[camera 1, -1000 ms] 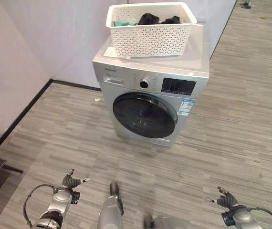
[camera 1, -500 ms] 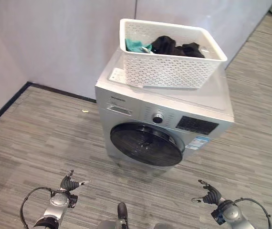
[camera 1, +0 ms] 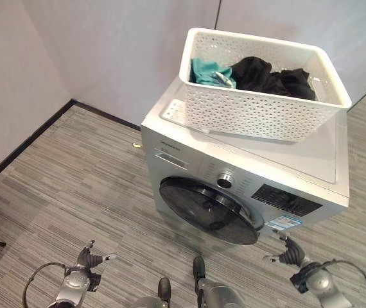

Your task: Grab the laundry basket,head to the washer,open it,put in the laundry and shut it.

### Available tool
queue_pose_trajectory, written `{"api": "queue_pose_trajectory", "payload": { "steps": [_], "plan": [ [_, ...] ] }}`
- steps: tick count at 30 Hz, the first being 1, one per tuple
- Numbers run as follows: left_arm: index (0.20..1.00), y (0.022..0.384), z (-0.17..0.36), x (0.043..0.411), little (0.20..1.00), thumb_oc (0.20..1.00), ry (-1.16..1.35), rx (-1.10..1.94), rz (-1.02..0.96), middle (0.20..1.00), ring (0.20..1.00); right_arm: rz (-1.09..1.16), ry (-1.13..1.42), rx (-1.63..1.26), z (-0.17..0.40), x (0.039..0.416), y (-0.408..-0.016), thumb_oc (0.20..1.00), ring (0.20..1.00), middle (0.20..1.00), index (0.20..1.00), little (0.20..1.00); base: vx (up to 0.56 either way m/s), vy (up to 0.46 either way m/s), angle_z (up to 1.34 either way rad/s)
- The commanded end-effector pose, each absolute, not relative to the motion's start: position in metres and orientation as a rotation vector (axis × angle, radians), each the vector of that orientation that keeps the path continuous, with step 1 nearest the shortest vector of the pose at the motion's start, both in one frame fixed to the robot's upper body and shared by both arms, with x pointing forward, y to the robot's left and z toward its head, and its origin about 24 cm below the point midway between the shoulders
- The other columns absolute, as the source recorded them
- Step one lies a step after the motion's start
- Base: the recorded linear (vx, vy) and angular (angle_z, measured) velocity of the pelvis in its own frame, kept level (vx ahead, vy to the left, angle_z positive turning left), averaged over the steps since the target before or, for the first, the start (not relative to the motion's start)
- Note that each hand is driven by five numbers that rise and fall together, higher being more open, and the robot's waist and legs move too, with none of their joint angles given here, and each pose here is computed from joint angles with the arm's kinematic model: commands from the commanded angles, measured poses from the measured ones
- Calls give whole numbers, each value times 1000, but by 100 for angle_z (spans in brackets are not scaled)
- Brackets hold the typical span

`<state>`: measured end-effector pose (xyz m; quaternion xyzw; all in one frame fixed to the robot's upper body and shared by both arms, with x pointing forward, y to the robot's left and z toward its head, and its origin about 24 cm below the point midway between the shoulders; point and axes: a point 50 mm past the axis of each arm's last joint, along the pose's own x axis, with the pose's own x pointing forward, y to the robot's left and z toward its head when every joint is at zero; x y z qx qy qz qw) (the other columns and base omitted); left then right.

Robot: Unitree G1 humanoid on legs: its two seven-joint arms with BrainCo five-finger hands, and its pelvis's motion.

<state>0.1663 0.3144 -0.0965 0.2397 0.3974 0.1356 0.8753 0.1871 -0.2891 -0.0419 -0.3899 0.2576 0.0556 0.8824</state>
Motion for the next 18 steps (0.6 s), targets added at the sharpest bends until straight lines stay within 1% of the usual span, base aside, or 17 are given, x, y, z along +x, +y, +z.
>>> {"api": "queue_pose_trajectory", "payload": {
  "steps": [1,5,8,16,17,18],
  "plan": [
    [1000,344,-79,170,1000,1000,796,550,375,1000,1000,143,430,-832,-20,189,-288,1000,1000,1000,1000,1000,1,-61,1],
    [1000,358,-79,158,1000,1000,850,550,444,1000,1000,158,370,-789,-6,178,-284,1000,1000,1000,1000,1000,1,-105,-4],
    [1000,356,-82,156,1000,1000,864,545,449,1000,1000,145,350,-764,-2,174,-285,1000,1000,1000,1000,1000,11,-75,-6],
    [1000,329,-89,169,1000,1000,816,582,336,1000,1000,55,349,-751,-10,188,-295,1000,1000,1000,1000,1000,0,-28,-4],
    [1000,324,-91,170,1000,1000,817,605,302,1000,1000,65,325,-802,-5,201,-294,1000,1000,1000,1000,1000,-7,-10,12],
    [1000,324,-91,170,1000,1000,817,604,303,1000,1000,65,324,-802,-5,201,-294,1000,1000,1000,1000,1000,0,0,0]
  ]
}}
